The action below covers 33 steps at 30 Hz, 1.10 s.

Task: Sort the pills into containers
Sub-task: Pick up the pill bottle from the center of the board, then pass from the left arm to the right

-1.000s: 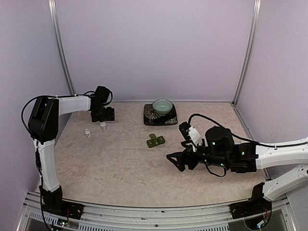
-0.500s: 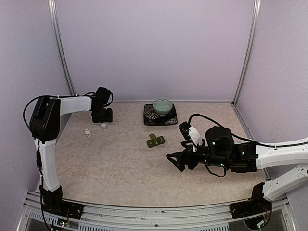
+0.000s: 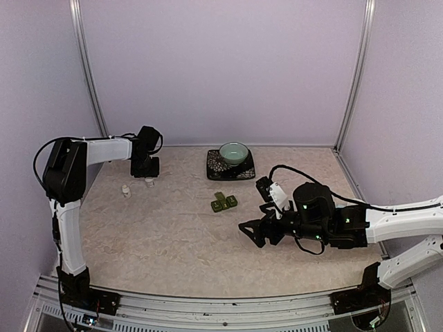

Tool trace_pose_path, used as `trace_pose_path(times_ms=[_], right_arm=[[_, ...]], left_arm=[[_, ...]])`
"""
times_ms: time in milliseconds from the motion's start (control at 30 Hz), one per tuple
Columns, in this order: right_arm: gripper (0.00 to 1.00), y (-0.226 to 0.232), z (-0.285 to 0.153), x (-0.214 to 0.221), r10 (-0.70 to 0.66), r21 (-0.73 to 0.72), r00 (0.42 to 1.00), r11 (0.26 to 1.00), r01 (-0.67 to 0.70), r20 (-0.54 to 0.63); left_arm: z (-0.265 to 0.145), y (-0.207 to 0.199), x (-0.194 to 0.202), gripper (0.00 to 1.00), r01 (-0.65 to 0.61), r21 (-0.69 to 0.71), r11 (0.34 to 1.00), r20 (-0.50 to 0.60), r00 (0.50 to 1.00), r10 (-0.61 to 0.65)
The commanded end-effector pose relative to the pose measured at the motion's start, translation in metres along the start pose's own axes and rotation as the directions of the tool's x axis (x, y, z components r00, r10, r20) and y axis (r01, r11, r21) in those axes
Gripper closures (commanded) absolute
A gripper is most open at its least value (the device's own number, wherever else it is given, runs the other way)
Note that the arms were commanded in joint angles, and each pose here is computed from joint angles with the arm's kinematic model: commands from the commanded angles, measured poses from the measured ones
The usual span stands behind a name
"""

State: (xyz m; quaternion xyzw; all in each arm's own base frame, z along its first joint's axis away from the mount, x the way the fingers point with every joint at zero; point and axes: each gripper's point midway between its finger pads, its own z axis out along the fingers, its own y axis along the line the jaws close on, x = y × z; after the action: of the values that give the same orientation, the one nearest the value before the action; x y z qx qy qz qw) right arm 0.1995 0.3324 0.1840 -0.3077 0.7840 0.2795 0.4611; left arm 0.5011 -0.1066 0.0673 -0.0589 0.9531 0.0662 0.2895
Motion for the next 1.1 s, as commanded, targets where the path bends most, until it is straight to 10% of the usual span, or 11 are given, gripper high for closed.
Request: trace_pose_path(times_ms=[0,467,1067], right_arm=[[0.05,-0.001,0.001,-0.003,0.004,0.003,1.000,1.000,-0.004,-0.004],[0.05,0.000,0.002,-0.002,-0.018,-0.004,1.000,1.000,0.018,-0.005],[0.00,0.054,-0.032,-0.037,-0.202,-0.275,0.938,0.920,0.281,0.284]], left_arm=[[0.006,0.002,0.012,0.59,-0.017,-0.029,0.999,-0.032,0.999,0.016],[-0.018,-0.010,0.005,0.85,-0.034,0.013,0.999,-0.006,0.999,0.034],[-0.220,-0.150,0.064,0.84,-0.335,0.438,0.834,0.223,0.939,0.260]])
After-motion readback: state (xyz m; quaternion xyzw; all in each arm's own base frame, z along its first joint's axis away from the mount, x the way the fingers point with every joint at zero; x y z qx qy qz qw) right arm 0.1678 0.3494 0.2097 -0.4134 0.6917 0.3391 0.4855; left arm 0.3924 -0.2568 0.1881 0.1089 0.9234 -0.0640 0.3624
